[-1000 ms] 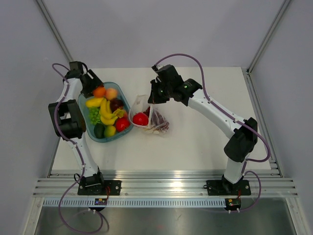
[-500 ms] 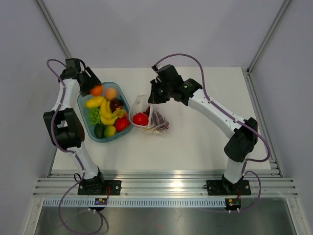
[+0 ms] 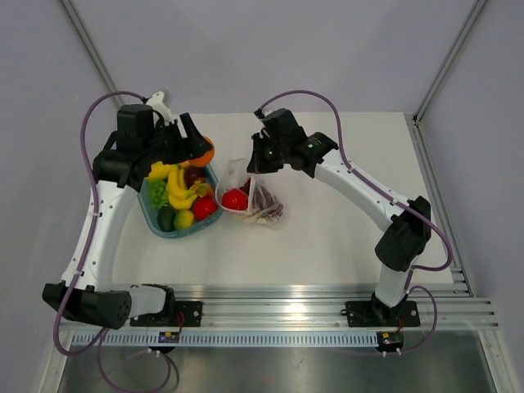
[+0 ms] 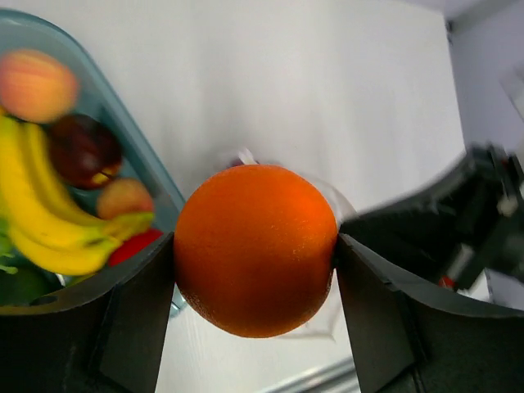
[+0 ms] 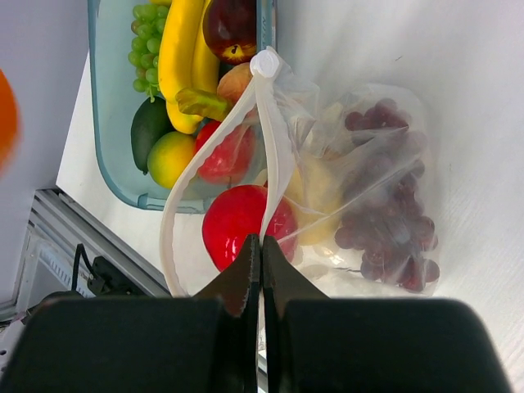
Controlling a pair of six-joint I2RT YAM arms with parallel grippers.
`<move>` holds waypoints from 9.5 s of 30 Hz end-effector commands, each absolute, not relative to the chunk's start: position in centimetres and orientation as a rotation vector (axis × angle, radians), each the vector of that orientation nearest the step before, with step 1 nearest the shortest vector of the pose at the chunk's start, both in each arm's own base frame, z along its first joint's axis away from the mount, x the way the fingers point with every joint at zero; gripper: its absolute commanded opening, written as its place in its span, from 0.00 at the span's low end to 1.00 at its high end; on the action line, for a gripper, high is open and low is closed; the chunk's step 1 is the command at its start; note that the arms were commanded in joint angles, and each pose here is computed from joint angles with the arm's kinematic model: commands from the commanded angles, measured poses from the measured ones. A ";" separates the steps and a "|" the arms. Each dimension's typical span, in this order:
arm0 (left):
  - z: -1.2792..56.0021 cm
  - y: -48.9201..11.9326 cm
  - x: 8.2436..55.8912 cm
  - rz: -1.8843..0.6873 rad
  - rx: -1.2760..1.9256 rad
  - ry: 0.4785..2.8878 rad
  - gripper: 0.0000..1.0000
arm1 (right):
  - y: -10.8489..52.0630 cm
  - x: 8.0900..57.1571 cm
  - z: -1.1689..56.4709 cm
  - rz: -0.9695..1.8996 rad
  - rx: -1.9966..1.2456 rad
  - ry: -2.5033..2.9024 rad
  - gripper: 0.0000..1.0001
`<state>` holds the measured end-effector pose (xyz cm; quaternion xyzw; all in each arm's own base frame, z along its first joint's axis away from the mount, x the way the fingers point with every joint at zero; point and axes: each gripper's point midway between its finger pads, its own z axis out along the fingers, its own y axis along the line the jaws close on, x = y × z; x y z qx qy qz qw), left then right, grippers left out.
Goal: Place the food in the zip-top bag and seal the zipper
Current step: Place the fake fruit in the zipper food storage bag, then adjust the zipper food storage bag at the center of the board, then pick up the fake fruit from the bin, then place the fake fruit in the zipper food storage bag, then pick up the fake fruit from the bin.
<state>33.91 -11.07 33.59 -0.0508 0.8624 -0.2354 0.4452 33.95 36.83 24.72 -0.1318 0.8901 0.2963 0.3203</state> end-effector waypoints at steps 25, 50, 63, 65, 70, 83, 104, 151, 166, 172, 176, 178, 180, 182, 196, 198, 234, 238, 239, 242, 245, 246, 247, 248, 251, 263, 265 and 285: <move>22.9 -21.9 32.8 -0.912 -0.034 2.434 0.98 | 36.7 33.4 27.9 0.830 -0.302 2.256 0.00; 19.8 -15.8 29.1 -0.556 -0.123 2.531 0.84 | 36.3 32.9 28.4 0.849 -0.291 2.234 0.00; 24.9 -19.3 29.9 -0.773 -0.011 2.442 0.00 | 32.4 35.3 32.4 0.681 -0.221 2.144 0.00; 28.3 -20.6 30.1 -0.883 0.035 2.361 0.00 | 30.9 35.5 35.1 0.662 -0.197 2.077 0.00; 29.7 -21.8 31.1 -0.953 0.063 2.322 0.00 | 29.9 35.0 37.3 0.668 -0.178 2.028 0.00; 21.7 -22.5 32.6 -0.909 0.128 2.514 0.00 | 29.8 34.8 25.6 0.628 -0.095 2.249 0.00; 23.9 -18.3 34.1 -0.584 0.303 2.520 0.39 | 29.2 35.5 31.6 0.668 -0.025 2.100 0.00; 9.0 -3.1 29.1 -0.102 -0.457 2.787 0.80 | 31.9 35.2 29.9 0.779 -0.130 2.138 0.00; 6.4 -2.2 28.1 0.091 -0.411 2.840 0.80 | 32.4 35.3 30.1 0.804 -0.125 2.145 0.00; 7.4 -2.3 28.4 0.085 -0.408 2.812 0.47 | 32.6 35.0 30.4 0.819 -0.126 2.145 0.00; 10.3 -2.2 28.8 0.079 -0.399 2.758 0.31 | 32.5 35.0 30.5 0.819 -0.124 2.144 0.00; 11.8 -1.9 28.4 0.087 -0.398 2.732 0.29 | 32.5 35.0 30.5 0.821 -0.123 2.144 0.00; 13.6 -1.8 28.7 0.077 -0.400 2.688 0.26 | 32.6 35.0 30.5 0.825 -0.125 2.143 0.00; 15.4 -2.1 28.5 0.040 -0.398 2.654 0.25 | 32.7 35.0 30.5 0.831 -0.128 2.145 0.00; 29.9 -14.4 28.8 -0.683 0.030 2.282 0.26 | 34.7 34.7 30.1 0.887 -0.151 2.152 0.00; 30.8 -17.0 28.2 -0.797 0.084 2.263 0.26 | 34.8 34.5 30.3 0.890 -0.151 2.149 0.00; 17.6 1.6 29.7 0.112 -0.643 2.487 0.61 | 33.5 33.4 30.7 0.859 -0.135 2.137 0.00; 14.7 2.2 29.2 0.166 -0.700 2.532 0.61 | 33.6 33.4 30.6 0.862 -0.140 2.139 0.00; 13.8 2.4 29.3 0.182 -0.707 2.546 0.62 | 33.6 33.4 30.7 0.862 -0.140 2.139 0.00; 11.5 2.6 29.1 0.226 -0.714 2.600 0.68 | 33.5 33.3 30.6 0.858 -0.145 2.141 0.00; 10.2 2.8 29.4 0.242 -0.716 2.614 0.69 | 33.4 33.3 30.5 0.851 -0.146 2.143 0.00; 9.6 2.8 29.8 0.241 -0.714 2.610 0.69 | 33.4 33.4 30.6 0.852 -0.146 2.141 0.00; 9.3 2.8 30.0 0.239 -0.712 2.611 0.68 | 33.5 33.4 30.6 0.854 -0.147 2.141 0.00; 8.7 2.7 30.2 0.236 -0.709 2.608 0.67 | 33.5 33.4 30.5 0.851 -0.149 2.144 0.00; 7.7 2.7 30.2 0.251 -0.715 2.639 0.66 | 33.5 33.4 30.7 0.850 -0.153 2.140 0.00; 4.7 2.6 30.2 0.289 -0.768 2.723 0.65 | 33.7 33.6 30.7 0.855 -0.155 2.138 0.00; 4.6 2.6 30.1 0.297 -0.773 2.724 0.61 | 33.4 33.5 30.7 0.845 -0.155 2.135 0.00; 19.6 -2.5 31.1 -0.206 -0.565 2.418 0.27 | 33.5 33.6 30.7 0.848 -0.146 2.130 0.00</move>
